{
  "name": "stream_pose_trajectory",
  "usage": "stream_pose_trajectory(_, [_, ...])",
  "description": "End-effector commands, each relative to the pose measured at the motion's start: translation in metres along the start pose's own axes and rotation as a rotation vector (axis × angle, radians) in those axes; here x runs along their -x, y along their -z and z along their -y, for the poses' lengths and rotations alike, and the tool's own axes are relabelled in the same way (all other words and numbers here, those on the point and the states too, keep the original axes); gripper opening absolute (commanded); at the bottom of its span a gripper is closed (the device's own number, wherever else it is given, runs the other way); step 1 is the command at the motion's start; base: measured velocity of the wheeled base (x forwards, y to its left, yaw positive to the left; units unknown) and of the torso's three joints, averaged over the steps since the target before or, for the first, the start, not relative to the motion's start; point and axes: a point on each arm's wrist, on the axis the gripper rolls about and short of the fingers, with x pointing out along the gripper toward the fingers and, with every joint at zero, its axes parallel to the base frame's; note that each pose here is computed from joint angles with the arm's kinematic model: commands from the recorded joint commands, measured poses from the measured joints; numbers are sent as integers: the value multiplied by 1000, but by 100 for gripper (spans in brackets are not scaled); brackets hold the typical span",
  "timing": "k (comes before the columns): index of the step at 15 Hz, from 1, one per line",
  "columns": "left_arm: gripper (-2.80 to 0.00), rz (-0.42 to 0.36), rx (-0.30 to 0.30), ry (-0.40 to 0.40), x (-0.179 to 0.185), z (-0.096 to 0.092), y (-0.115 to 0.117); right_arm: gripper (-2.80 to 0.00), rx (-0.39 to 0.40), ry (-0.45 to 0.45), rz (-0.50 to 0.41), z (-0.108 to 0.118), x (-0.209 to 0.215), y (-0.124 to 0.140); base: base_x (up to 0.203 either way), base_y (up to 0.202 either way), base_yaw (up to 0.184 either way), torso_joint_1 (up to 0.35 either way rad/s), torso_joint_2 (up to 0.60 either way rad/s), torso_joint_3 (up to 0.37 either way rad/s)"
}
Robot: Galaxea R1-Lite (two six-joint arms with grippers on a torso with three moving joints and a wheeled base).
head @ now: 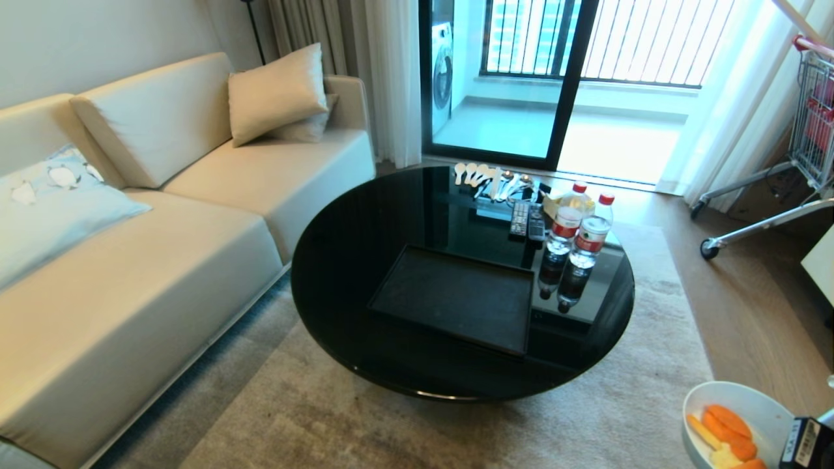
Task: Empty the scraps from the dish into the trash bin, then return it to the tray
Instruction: Move the bowl over the trash can
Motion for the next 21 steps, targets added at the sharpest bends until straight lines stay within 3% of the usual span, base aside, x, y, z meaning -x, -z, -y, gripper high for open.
stream_pose_trajectory(1, [-280,1,1,0,0,0,0,-280,0,5,-5,1,-1,1,0,0,0,0,0,0])
stream_pose_trajectory(21, [-280,1,1,0,0,0,0,-280,1,-2,-2,2,1,3,0,0,0,0,0,0])
